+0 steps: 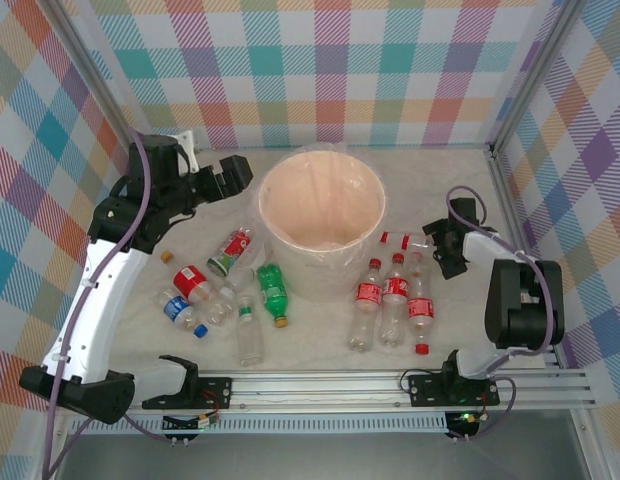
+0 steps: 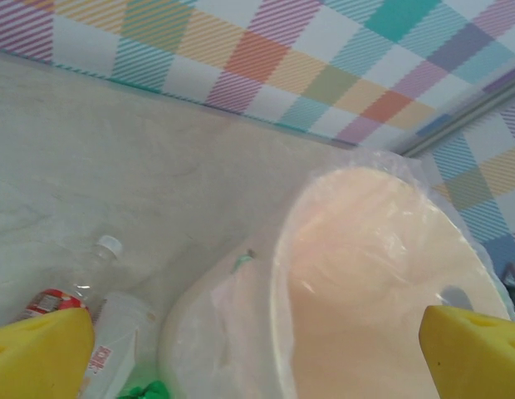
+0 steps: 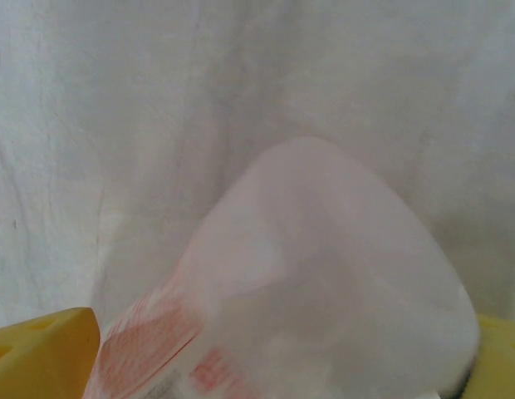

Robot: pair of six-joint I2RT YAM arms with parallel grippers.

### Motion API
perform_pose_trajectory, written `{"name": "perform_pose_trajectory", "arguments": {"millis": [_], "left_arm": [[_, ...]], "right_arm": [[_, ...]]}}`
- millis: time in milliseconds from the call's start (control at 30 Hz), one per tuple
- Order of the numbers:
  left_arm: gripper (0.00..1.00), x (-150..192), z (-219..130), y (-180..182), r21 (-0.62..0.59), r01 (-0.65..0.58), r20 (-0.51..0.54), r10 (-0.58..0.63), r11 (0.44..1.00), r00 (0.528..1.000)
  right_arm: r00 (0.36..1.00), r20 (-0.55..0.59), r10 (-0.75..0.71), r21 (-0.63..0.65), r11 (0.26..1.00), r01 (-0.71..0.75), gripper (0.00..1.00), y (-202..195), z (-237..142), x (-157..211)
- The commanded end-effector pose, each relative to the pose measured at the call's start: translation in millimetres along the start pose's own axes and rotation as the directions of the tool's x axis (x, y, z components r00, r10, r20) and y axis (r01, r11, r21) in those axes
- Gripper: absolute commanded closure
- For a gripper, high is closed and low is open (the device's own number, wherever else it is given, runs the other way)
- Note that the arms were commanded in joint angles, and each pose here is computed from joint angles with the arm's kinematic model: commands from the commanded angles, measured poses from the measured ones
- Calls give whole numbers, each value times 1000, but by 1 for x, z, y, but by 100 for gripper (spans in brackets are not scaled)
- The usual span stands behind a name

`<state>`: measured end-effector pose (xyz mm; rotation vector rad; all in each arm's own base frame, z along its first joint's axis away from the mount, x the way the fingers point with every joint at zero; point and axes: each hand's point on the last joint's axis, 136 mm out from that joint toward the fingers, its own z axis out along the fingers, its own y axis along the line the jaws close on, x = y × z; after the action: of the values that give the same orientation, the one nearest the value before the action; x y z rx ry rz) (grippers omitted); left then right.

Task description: Put the plastic bottles in the bin

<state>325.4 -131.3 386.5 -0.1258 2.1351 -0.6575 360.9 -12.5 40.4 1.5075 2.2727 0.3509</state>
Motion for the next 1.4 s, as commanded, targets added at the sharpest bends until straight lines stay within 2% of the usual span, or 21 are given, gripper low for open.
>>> {"name": "perform_pose_trajectory", "arguments": {"millis": [0, 100, 267, 400, 533, 767, 1133, 1233, 1367], "left_arm": [[1, 16, -4, -9, 7, -9, -34, 9, 1000, 999], [2, 33, 10, -11, 15, 25, -76, -24, 1000, 997], [4, 53, 24, -8, -21, 12, -135, -15, 1000, 991], [12, 64, 40, -10, -3, 40, -167, -40, 999, 985], [20, 70, 50, -8, -16, 40, -185, -42, 999, 982], [25, 80, 64, 4, -58, 65, -192, -75, 996, 978], [35, 89, 90, 6, -63, 70, -243, -83, 996, 966], [35, 91, 97, 4, -57, 75, -259, -87, 996, 962], [37, 90, 101, 5, -62, 74, -253, -87, 995, 963]], "right_arm": [[999, 23, 37, -67, 997, -36, 1, 23, 7, -12], [999, 24, 49, -70, 996, -47, 0, 28, 12, -14], [999, 42, 33, -67, 997, -31, 8, 33, 10, -20], [999, 52, 12, -58, 998, -9, 14, 33, 7, -22], [998, 64, 2, -55, 999, 2, 18, 32, 5, -23], [997, 78, -17, -78, 997, 24, 29, 38, -4, -29], [992, 124, -30, -163, 985, 51, 40, 50, -39, -61], [993, 106, -51, -172, 983, 69, 38, 51, -44, -62], [997, 19, -71, -185, 980, 73, 23, 51, -32, -44]]}}
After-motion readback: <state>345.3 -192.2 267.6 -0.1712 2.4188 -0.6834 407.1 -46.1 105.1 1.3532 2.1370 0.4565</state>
